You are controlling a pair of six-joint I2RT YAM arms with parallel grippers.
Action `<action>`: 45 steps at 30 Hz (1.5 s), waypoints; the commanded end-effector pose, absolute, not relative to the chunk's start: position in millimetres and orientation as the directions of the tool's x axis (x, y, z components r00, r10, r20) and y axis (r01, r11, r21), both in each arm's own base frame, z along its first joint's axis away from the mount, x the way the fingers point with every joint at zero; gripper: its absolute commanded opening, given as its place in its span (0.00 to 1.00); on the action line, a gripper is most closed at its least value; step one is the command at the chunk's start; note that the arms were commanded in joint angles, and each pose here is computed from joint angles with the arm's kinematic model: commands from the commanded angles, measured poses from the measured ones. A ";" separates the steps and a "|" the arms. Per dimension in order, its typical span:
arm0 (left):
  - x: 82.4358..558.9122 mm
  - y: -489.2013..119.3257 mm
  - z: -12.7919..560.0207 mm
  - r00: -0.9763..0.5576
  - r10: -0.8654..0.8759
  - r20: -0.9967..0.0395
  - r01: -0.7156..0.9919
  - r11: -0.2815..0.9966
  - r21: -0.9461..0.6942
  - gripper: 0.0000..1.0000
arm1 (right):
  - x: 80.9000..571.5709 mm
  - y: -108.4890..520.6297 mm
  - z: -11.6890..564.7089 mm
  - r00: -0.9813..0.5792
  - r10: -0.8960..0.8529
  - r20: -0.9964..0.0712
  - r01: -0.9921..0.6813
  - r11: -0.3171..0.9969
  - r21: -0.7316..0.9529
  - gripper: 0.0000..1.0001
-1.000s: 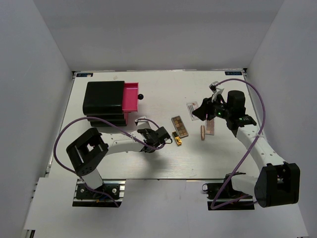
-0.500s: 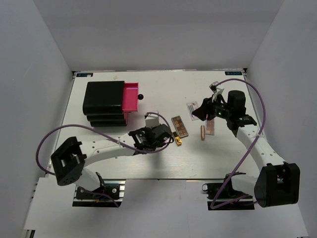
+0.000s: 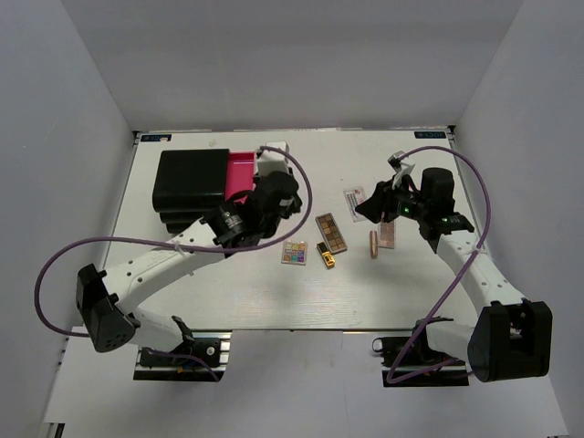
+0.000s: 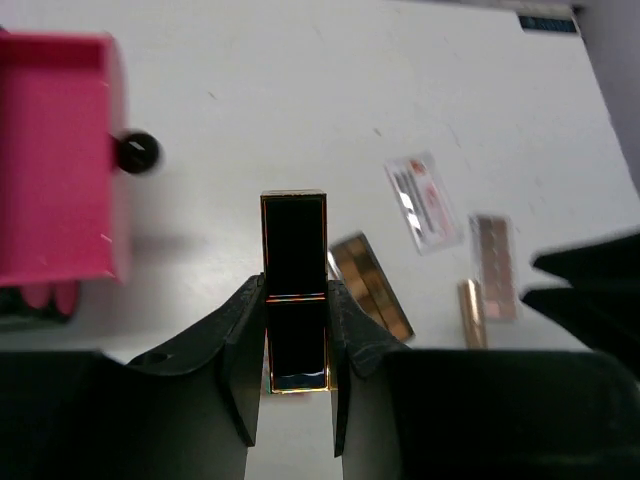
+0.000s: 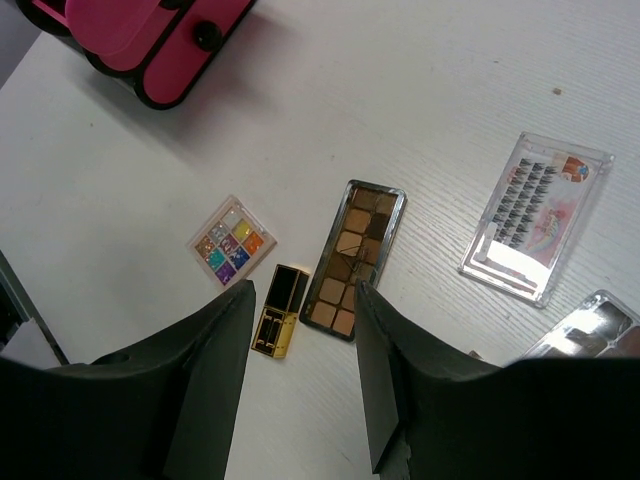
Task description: Organize the makeup
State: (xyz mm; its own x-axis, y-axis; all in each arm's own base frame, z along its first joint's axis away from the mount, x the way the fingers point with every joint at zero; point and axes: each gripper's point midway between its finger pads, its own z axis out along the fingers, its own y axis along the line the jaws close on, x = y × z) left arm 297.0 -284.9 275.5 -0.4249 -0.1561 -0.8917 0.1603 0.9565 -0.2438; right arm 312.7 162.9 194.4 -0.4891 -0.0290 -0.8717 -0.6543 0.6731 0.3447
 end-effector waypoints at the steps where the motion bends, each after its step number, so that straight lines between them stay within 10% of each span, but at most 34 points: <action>1: 326.4 -238.6 303.4 -0.345 -0.088 -0.935 0.076 0.990 -0.121 0.00 | 310.4 165.4 205.5 -0.458 -0.012 -0.889 -0.678 0.652 0.340 0.50; 25: 454.8 -139.3 253.7 -0.498 -0.073 -0.864 -0.138 0.990 -0.004 0.00 | 311.4 166.6 211.3 -0.438 0.000 -0.899 -0.689 0.642 0.336 0.50; 45: 467.3 -153.8 213.4 -0.634 0.021 -0.773 0.052 0.999 -0.016 0.25 | 310.8 168.5 209.6 -0.445 -0.002 -0.896 -0.691 0.637 0.342 0.50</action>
